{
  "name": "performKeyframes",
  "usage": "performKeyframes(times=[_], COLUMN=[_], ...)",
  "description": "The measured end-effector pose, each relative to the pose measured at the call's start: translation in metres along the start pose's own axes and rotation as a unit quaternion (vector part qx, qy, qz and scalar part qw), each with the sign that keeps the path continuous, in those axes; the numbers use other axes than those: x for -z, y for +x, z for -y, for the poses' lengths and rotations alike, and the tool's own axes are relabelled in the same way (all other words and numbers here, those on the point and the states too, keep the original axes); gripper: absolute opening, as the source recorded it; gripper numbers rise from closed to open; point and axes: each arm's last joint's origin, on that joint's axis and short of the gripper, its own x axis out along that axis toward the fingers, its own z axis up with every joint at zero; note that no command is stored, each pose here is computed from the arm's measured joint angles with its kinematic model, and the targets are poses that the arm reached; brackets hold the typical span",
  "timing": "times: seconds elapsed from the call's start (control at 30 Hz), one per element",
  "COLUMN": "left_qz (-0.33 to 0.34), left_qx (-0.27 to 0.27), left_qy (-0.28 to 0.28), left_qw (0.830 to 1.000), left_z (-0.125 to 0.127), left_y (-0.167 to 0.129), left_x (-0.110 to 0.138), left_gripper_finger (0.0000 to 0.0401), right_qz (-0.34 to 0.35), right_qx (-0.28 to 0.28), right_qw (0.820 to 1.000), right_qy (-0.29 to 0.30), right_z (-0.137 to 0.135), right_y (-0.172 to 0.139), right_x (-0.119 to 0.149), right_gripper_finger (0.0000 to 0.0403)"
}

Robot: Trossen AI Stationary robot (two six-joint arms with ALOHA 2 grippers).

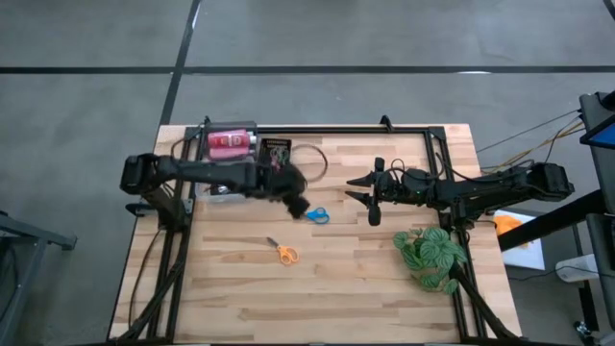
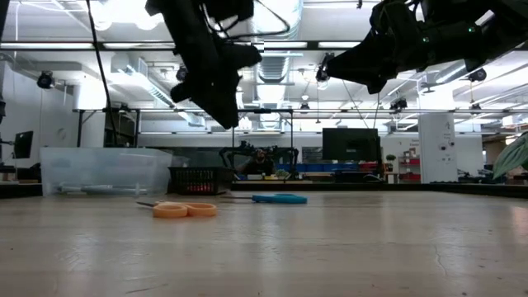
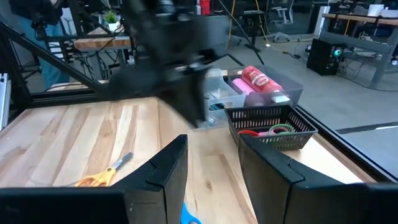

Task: Pick & Place Paint Supplies
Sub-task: Put the yellow scissors into the right black bin

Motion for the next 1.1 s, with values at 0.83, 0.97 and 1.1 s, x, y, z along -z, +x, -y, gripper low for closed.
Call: performKeyframes(times=[0.83, 0.97, 1.1], left_qz=[0.067, 0.05, 0.038], left_qx=[0.131, 0.151, 0.174], left_qy=[0.452, 0.467, 0.48], left_qw=[0.88, 0.87, 0.859], left_z=[0.069, 0.062, 0.06], left_y=[0.019, 0.026, 0.031], left_x=[0.111, 0.115, 0.117], left_gripper_finger=[0.0088, 0.0088, 0.0088], right_qz=[-0.003, -0.003, -0.003], right_qx=[0.0, 0.0, 0.0], right_qw=[1.0, 1.0, 1.0], right_qy=[-0.001, 0.0, 0.0], right_z=[0.0, 0.0, 0.0], right_y=[0.0, 0.0, 0.0], right_x=[0.001, 0.001, 0.001], right_gripper_finger=[0.0141, 0.0141, 0.0141])
